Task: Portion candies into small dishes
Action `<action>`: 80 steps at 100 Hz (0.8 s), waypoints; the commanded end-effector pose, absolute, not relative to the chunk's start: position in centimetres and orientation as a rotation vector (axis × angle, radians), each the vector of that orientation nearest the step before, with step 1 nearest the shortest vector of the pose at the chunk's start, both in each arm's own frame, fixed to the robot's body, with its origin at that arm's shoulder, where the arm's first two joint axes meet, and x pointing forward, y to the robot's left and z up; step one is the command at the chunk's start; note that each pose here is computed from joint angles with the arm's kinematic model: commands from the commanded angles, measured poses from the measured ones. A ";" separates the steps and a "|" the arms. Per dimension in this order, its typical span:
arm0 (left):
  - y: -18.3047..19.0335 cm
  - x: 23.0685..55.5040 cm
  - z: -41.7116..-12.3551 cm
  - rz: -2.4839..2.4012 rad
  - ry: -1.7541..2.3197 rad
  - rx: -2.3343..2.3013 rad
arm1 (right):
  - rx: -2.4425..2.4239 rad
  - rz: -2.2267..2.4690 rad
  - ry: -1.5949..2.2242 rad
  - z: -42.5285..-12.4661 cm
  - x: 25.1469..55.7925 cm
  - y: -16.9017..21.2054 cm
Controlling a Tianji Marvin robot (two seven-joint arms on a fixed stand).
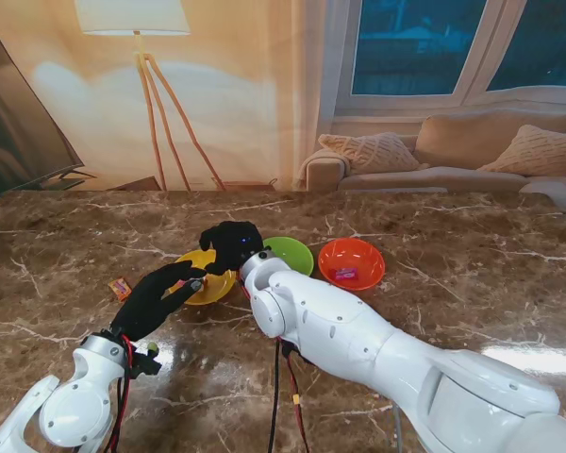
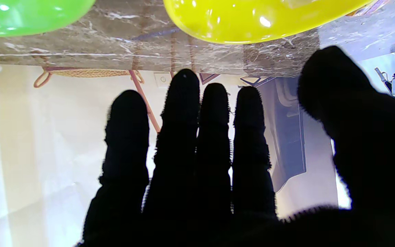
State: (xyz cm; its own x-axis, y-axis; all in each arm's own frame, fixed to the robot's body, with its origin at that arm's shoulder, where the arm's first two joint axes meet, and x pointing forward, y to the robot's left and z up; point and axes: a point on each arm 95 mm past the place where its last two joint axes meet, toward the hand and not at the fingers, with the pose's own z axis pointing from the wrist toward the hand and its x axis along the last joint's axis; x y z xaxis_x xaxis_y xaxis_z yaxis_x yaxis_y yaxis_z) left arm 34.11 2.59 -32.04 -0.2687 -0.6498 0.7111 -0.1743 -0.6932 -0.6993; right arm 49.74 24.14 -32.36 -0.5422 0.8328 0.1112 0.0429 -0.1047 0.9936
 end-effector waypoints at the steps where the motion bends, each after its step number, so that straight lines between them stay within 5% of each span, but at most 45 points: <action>1: 2.5 33.9 -32.2 -2.027 1.007 -1.660 | 1.001 1.658 1.585 -33.4 49.8 22.4; 47: 2.5 33.8 -32.3 -2.032 1.015 -1.652 | 0.952 1.557 1.612 -32.7 48.0 15.5; 80: 1.9 33.9 -32.5 -2.038 1.037 -1.663 | 0.927 1.583 1.535 -31.7 43.7 10.3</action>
State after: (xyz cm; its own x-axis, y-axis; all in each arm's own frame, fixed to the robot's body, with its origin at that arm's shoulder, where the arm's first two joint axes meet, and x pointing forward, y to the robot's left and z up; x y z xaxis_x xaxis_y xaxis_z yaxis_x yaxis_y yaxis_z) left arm 33.98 2.15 -32.21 -0.2788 -0.6462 0.7104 -0.1851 -0.6898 -0.7000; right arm 44.89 11.43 -29.78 -0.4750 0.8799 0.0141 -0.0537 -0.0450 0.9975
